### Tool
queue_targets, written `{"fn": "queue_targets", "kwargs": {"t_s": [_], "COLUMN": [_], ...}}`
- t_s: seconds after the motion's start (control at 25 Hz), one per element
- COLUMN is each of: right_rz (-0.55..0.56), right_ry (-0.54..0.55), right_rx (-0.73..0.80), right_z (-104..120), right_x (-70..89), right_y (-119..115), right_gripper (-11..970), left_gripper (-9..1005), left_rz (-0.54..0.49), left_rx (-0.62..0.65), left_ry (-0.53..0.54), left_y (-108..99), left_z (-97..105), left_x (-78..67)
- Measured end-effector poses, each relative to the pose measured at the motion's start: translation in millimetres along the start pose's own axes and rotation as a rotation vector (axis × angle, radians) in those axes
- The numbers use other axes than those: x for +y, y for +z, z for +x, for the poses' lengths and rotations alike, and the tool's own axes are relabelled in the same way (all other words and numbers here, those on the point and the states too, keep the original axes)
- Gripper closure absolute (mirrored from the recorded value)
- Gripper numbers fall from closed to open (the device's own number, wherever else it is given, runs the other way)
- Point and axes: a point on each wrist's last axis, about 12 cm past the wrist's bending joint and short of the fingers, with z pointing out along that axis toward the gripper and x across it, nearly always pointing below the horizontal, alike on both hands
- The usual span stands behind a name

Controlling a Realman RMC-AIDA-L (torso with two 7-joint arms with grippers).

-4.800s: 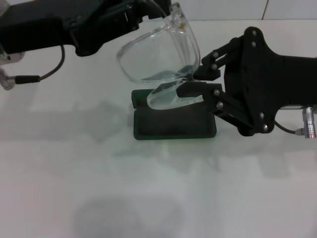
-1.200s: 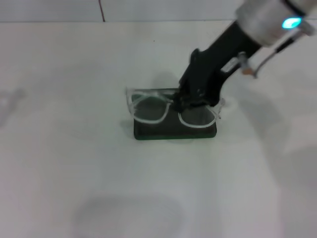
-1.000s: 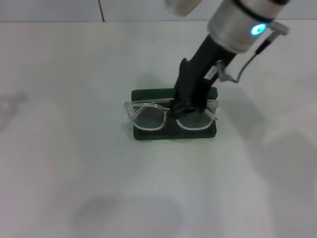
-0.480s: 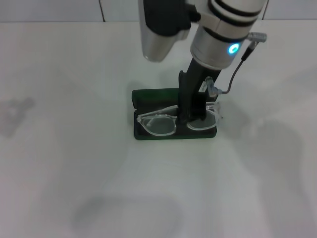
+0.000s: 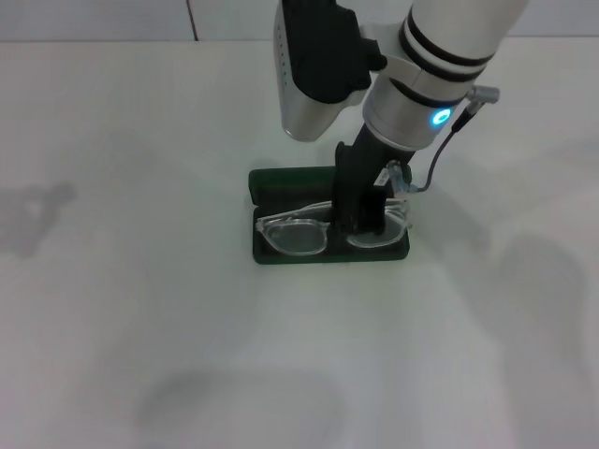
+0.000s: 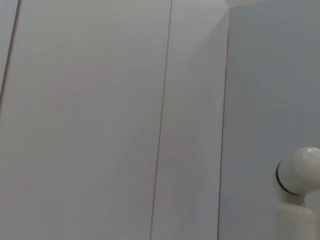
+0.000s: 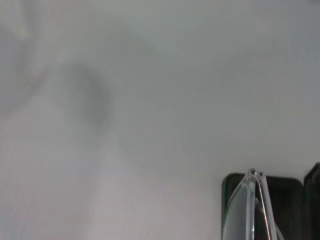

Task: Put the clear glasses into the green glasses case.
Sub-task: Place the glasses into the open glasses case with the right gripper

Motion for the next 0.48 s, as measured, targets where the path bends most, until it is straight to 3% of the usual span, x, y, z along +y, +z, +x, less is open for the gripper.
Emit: {"fn": "queue_targets", "kwargs": {"t_s": [0.48], "right_rz": [0.016], "right_ry": [0.001], "right_rx": [-0.047], "right_z": [8.7], "right_x": [-0.1], "right_y": [8.6], "right_gripper": [886], "left_gripper": [909], "left_rz": [0.002], "left_rx": [0.007], "left_ry": [-0.014], "left_y": [0.5], "left_z": [7.8], "left_x": [-0.8]}}
